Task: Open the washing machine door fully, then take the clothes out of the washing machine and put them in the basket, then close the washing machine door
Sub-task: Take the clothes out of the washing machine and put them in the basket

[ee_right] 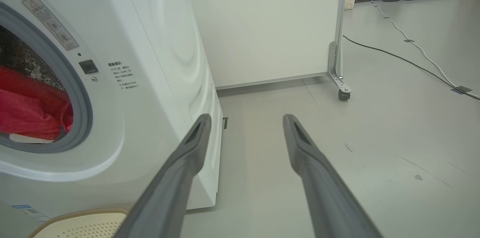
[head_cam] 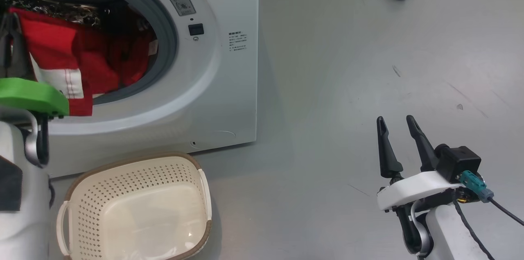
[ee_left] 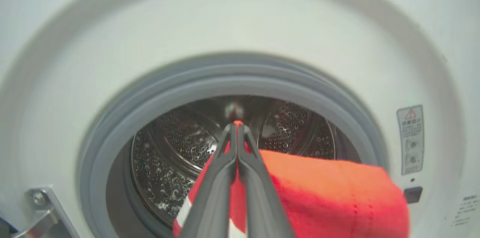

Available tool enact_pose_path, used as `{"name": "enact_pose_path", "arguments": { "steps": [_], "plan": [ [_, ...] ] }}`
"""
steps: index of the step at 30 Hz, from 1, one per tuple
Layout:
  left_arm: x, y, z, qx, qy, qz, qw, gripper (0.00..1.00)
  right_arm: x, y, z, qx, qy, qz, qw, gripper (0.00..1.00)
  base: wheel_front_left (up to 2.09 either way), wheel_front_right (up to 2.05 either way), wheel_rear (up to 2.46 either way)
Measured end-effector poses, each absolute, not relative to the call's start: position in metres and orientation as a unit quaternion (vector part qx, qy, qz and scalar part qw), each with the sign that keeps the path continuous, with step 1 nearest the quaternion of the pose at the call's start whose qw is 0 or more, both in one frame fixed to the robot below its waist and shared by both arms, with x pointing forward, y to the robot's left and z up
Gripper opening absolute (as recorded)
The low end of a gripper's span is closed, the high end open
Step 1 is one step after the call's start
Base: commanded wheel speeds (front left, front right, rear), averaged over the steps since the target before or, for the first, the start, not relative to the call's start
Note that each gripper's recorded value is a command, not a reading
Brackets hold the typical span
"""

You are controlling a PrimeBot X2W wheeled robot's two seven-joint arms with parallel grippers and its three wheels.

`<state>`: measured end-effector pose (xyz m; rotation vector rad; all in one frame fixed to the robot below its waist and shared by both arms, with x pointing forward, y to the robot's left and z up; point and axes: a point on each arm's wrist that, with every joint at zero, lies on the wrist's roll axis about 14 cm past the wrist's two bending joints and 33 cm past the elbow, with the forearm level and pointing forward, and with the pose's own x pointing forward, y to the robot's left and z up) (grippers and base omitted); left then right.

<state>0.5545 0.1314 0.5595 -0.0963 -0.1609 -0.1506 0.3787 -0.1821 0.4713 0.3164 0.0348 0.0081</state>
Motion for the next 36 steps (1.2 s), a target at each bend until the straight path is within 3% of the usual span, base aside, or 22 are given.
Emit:
{"name": "enact_pose_path", "arguments": {
  "steps": [10, 23, 36],
  "plan": [
    [0.541, 0.137, 0.623, -0.062, -0.181, -0.070, 0.979, 0.00, 0.378, -0.177, 0.473, 0.155, 0.016, 0.011, 0.988, 1.00, 0.00, 0.00, 0.00],
    [0.521, 0.140, 0.599, -0.061, -0.158, -0.068, 0.983, 0.00, 0.375, -0.172, 0.470, 0.152, 0.020, 0.020, 0.988, 1.00, 0.00, 0.00, 0.00],
    [0.510, 0.129, 0.523, -0.050, -0.050, -0.084, 0.994, 0.00, 0.377, -0.172, 0.461, 0.154, 0.034, 0.018, 0.987, 1.00, 0.00, 0.00, 0.00]
  ]
}}
